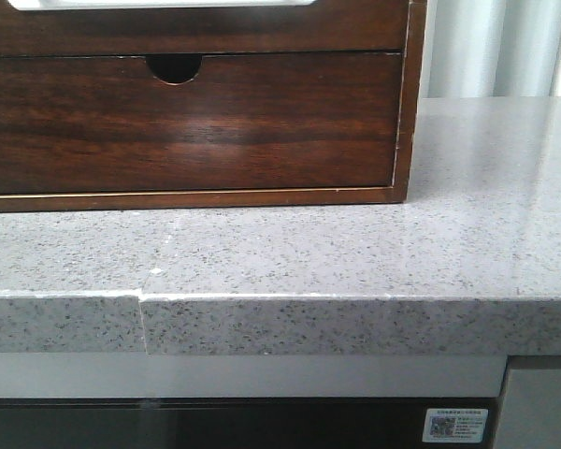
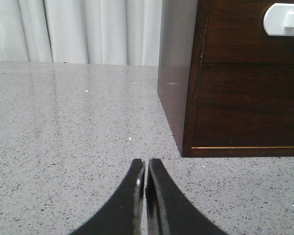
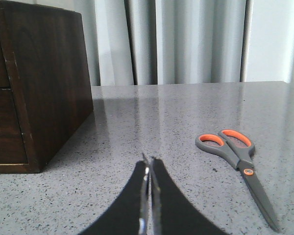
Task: Put scissors in drawer with both arms
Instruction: 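Move the left gripper toward the white drawer handle of the wooden cabinet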
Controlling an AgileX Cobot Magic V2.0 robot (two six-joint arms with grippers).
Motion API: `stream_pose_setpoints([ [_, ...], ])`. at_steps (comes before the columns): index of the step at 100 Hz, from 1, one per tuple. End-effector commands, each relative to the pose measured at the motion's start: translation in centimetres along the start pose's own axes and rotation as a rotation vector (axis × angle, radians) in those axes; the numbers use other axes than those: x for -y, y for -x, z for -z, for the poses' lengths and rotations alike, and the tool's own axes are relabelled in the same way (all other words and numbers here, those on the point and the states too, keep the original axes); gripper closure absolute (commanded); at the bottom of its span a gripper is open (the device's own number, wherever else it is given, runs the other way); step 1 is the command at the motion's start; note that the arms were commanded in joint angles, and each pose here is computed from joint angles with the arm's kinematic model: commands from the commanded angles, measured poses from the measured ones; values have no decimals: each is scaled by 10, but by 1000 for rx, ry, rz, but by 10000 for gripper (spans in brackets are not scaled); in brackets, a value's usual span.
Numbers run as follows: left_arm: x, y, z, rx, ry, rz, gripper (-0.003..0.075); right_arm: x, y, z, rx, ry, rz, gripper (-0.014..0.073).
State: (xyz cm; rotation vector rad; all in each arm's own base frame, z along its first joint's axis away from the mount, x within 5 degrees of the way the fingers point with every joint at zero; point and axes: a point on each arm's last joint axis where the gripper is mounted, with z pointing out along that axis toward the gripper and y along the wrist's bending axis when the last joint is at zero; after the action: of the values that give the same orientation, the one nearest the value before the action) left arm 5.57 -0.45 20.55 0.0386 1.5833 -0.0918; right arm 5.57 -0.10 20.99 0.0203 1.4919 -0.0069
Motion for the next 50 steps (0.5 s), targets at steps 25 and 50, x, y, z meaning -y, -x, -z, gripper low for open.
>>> stream_pose_setpoints([
  [25,1,44,11,252,-21,106,741,0,47,9,19,-3,-49,664],
  [50,4,103,15,265,-24,82,741,-1,91,5,-93,-9,-29,664],
])
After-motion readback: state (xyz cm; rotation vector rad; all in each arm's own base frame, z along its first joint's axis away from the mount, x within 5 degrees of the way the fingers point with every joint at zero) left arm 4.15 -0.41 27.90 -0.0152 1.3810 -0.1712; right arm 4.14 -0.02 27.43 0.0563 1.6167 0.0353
